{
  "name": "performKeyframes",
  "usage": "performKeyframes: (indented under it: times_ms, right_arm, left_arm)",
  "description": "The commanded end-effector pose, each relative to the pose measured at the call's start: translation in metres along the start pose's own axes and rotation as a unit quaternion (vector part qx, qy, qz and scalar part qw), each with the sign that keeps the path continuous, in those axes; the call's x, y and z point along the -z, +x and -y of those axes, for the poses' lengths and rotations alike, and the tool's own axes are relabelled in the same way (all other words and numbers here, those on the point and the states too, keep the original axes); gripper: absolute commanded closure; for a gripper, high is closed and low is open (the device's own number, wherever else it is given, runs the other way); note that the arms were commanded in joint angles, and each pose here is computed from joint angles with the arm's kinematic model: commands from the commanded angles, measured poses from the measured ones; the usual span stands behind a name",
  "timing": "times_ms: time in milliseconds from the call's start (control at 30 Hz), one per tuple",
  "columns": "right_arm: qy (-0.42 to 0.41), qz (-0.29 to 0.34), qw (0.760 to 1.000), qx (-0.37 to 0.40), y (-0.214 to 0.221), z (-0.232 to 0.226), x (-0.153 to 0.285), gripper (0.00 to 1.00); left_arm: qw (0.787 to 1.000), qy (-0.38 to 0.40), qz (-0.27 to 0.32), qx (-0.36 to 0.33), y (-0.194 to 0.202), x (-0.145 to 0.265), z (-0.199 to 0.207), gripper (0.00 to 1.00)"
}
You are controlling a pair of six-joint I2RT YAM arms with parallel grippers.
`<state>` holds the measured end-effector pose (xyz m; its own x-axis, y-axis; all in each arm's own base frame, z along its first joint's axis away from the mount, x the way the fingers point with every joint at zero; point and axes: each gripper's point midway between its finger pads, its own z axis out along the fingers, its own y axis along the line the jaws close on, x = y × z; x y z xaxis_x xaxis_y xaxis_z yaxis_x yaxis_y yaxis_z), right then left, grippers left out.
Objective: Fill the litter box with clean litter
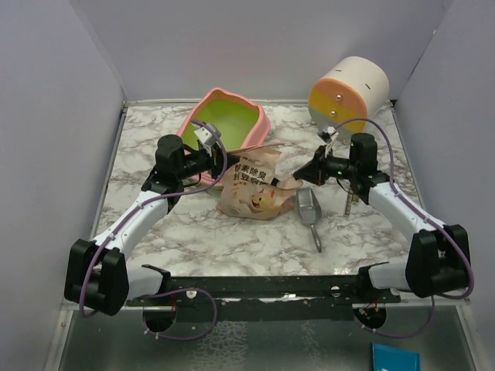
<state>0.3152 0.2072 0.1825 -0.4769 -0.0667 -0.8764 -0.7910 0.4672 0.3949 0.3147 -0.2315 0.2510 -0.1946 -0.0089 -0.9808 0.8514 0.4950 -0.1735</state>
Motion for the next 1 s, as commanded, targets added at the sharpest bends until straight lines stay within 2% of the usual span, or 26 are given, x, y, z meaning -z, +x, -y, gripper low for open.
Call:
performKeyframes:
  times_ms: [0, 167, 267, 500, 567, 733, 767, 867, 933, 967]
  right_arm:
    - [0.006, 0.021, 0.999, 0.029, -0.009, -0.021, 0.016, 0.99]
    - [0.043, 0.025, 0.998, 0.034, -0.013, -0.027, 0.032, 0.99]
    - [0.044, 0.020, 0.999, 0.023, -0.008, -0.035, 0.038, 0.99]
    - [0.035, -0.006, 0.999, -0.014, 0.016, -0.049, 0.044, 0.99]
    - [0.040, -0.009, 0.999, -0.015, 0.019, -0.050, 0.045, 0.99]
    - [0.046, -0.012, 0.999, -0.021, 0.018, -0.054, 0.049, 0.99]
    - [0.046, -0.013, 0.999, -0.020, 0.017, -0.056, 0.050, 0.99]
    - [0.063, -0.017, 0.998, -0.024, 0.014, -0.057, 0.056, 0.99]
    - [0.077, -0.020, 0.996, -0.034, 0.010, -0.057, 0.060, 0.96]
    - [0.080, -0.023, 0.996, -0.042, 0.008, -0.058, 0.062, 0.91]
  left_arm:
    - [0.992, -0.004, 0.091, -0.089, -0.076, -0.011, -0.003, 1.00]
    - [0.992, -0.031, 0.092, -0.084, -0.078, -0.016, -0.014, 1.00]
    - [0.993, -0.039, 0.088, -0.074, -0.070, -0.013, -0.015, 0.96]
    - [0.994, 0.029, 0.078, -0.075, -0.058, -0.002, 0.018, 0.68]
    - [0.993, 0.059, 0.067, -0.082, -0.059, -0.002, 0.028, 0.63]
    - [0.987, 0.106, -0.017, -0.120, -0.063, -0.009, 0.029, 0.51]
    - [0.985, 0.115, -0.038, -0.124, -0.064, -0.010, 0.029, 0.47]
    - [0.976, 0.118, -0.078, -0.164, -0.080, -0.017, 0.016, 0.24]
    - [0.972, 0.111, -0.082, -0.188, -0.100, -0.025, 0.007, 0.21]
    - [0.970, 0.122, -0.093, -0.190, -0.097, -0.030, 0.003, 0.25]
